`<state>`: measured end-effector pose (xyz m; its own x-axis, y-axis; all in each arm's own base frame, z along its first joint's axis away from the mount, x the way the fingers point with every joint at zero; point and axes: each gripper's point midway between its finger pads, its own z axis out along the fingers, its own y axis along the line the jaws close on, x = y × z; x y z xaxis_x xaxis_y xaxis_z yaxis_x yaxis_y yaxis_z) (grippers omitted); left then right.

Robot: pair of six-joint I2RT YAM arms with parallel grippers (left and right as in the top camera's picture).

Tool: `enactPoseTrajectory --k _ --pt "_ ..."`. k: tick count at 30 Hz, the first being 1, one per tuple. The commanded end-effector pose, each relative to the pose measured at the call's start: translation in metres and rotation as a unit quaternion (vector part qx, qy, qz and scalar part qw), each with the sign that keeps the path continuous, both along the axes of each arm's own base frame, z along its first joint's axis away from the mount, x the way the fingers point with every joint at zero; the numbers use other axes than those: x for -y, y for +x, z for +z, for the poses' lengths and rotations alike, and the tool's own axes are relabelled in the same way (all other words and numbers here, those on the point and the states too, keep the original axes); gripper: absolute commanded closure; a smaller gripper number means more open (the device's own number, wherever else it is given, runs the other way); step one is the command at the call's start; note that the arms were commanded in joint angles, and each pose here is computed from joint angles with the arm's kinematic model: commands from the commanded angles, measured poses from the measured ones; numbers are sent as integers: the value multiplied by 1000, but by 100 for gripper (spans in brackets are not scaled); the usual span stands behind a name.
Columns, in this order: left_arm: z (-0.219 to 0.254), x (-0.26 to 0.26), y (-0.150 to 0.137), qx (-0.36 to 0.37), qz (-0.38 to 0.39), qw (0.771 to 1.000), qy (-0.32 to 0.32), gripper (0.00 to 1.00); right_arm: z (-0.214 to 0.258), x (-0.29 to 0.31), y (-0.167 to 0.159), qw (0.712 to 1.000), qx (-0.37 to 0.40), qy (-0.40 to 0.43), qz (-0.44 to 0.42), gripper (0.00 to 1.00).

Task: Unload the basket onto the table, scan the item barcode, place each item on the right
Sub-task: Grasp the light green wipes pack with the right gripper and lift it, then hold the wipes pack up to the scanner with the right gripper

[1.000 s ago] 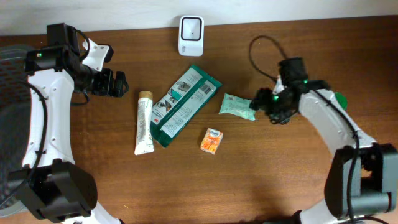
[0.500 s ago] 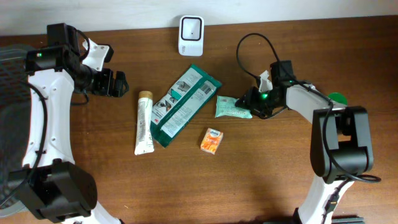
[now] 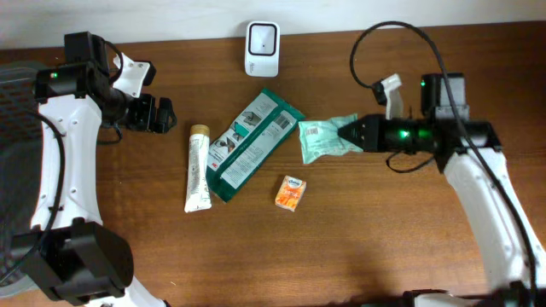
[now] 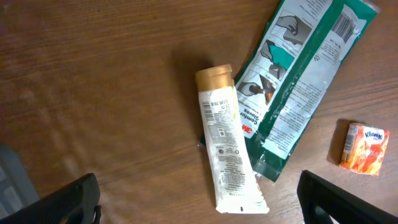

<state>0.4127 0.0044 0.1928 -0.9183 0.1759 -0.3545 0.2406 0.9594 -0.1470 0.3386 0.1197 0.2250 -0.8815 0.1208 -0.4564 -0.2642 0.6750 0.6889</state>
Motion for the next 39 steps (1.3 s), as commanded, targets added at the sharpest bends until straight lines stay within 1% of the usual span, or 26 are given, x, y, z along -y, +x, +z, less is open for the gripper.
enactPoseTrajectory --k 1,2,4,7,10,12,14,15,16,18,19,20,22,24,25,27,28,29,30,31,32,35,39 --pt "12 1 0 18 -5 1000 -3 1 30 3 -22 999 36 -12 -8 96" --pt "12 1 0 18 -5 1000 -3 1 39 3 -32 999 43 -14 -9 96" --pt "12 1 0 18 -5 1000 -3 1 42 8 -43 999 39 -31 -21 96" --pt "12 1 0 18 -6 1000 -3 1 46 9 -47 999 30 -35 -23 96" --pt "12 1 0 18 -5 1000 -3 1 56 14 -40 993 37 -101 -43 96" --pt "12 1 0 18 -5 1000 -3 1 66 6 -30 988 37 -146 -38 96" --pt "12 1 0 18 -6 1000 -3 1 78 -10 -9 981 40 -189 -24 96" --pt "12 1 0 18 -5 1000 -3 1 80 -16 7 975 48 -215 -26 96" --pt "12 1 0 18 -5 1000 -3 1 76 -21 30 964 60 -256 -39 96" --pt "12 1 0 18 -5 1000 -3 1 61 -33 84 933 111 -331 -81 96" --pt "12 1 0 18 -5 1000 -3 1 51 -41 117 909 154 -375 -98 96" --pt "12 1 0 18 -5 1000 -3 1 42 -55 142 889 198 -404 -89 96" --pt "12 1 0 18 -6 1000 -3 1 33 -66 181 849 260 -451 -93 96" --pt "12 1 0 18 -5 1000 -3 1 24 -85 223 807 342 -478 -63 96" --pt "12 1 0 18 -5 1000 -3 1 21 -95 242 779 386 -492 -50 96" --pt "12 1 0 18 -5 1000 -3 1 20 -109 270 718 460 -521 -36 96" --pt "12 1 0 18 -6 1000 -3 1 18 -115 282 681 494 -540 -28 96" --pt "12 1 0 18 -5 1000 -3 1 14 -118 289 655 515 -553 -24 96" --pt "12 1 0 18 -5 1000 -3 1 7 -123 301 607 546 -576 -21 96" --pt "12 1 0 18 -5 1000 -3 1 1 -126 307 574 569 -589 -21 96" --pt "12 1 0 18 -5 1000 -3 1 -9 -131 311 555 586 -591 -14 96" --pt "12 1 0 18 -5 1000 -3 1 -24 -134 315 554 595 -583 -7 96" --pt "12 1 0 18 -5 1000 -3 1 -23 -132 316 552 596 -583 -12 96"
